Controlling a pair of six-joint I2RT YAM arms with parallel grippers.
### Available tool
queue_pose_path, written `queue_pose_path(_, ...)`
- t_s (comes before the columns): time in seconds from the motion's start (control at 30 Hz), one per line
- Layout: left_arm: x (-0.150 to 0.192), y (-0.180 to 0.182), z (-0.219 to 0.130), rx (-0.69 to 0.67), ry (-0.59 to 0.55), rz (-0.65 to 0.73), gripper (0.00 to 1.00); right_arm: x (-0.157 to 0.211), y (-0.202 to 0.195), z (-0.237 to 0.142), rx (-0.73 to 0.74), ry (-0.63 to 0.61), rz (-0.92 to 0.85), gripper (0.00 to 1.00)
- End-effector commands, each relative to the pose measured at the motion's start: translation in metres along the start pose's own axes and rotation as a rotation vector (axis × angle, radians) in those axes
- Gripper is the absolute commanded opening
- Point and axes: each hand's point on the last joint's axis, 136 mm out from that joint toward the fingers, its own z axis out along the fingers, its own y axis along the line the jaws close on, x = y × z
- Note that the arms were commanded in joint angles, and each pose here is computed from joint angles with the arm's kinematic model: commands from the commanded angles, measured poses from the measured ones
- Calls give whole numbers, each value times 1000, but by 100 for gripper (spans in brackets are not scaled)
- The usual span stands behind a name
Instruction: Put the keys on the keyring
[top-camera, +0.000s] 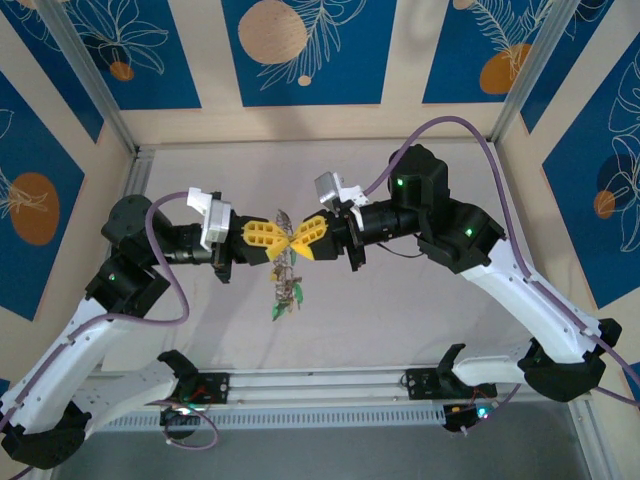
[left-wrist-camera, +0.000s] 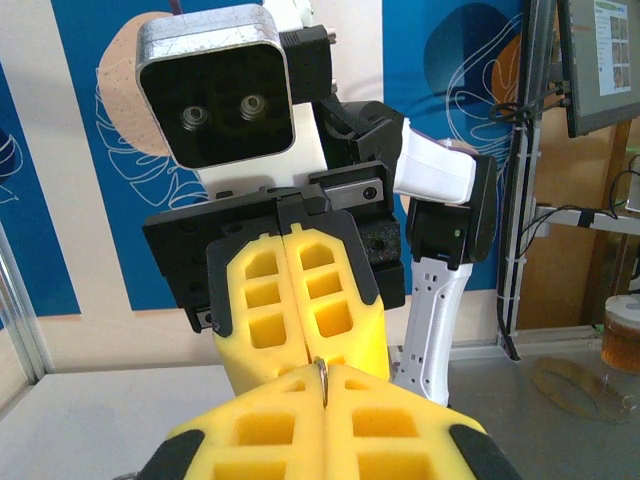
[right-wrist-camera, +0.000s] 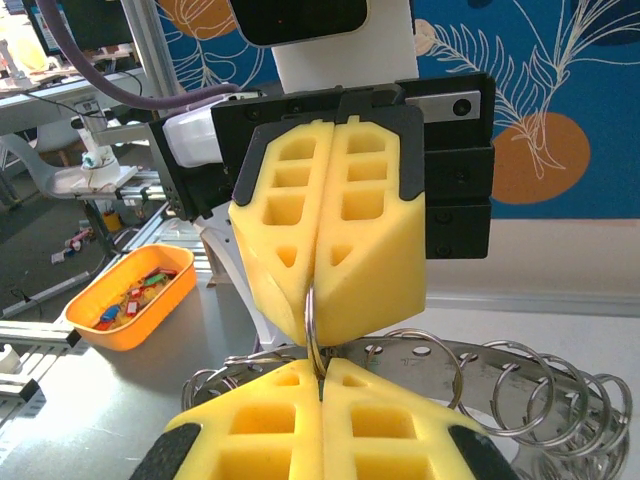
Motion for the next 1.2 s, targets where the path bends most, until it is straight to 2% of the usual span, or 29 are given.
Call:
queue_pose_path(0.0,-9,-7,-2,15,-31,28,0,-3,5,-2,-20,-19,-14,5)
queue_pose_path(0.07,-8,-7,-3,13,-31,25,0,-4,6,-1,-26,-23,-19,0)
queue_pose_path(0.3,-2,-5,-3,1,14,-8,2,-3,4,-8,-5,-18,-10,0)
queue_pose_path(0.37,1,-4,-6,-28,60,-8,23,-1,1,-12,17,12,6,0)
queue_pose_path(0.43,4,-1,-13,-92,118,0,38,5,-1,-15,50,53,9,0)
queue_pose_path(0.47,7,4,-18,-140,161,7,45,9,-3,-17,73,81,11,0)
queue_pose_path(0.53,10,14,-27,-226,249,13,51,17,-9,-20,119,139,15,0)
queue_pose_path(0.6,14,18,-34,-266,326,6,64,26,-14,-23,153,199,20,0)
queue_pose_path(0.8,31,29,-29,-260,480,-82,64,29,-17,-28,185,270,-1,0)
queue_pose_path(1.07,30,38,-14,-260,437,-204,56,32,-25,-18,218,293,-32,0)
queue_pose_path(1.17,26,30,-12,-221,418,-234,50,33,-25,-16,213,285,-39,0)
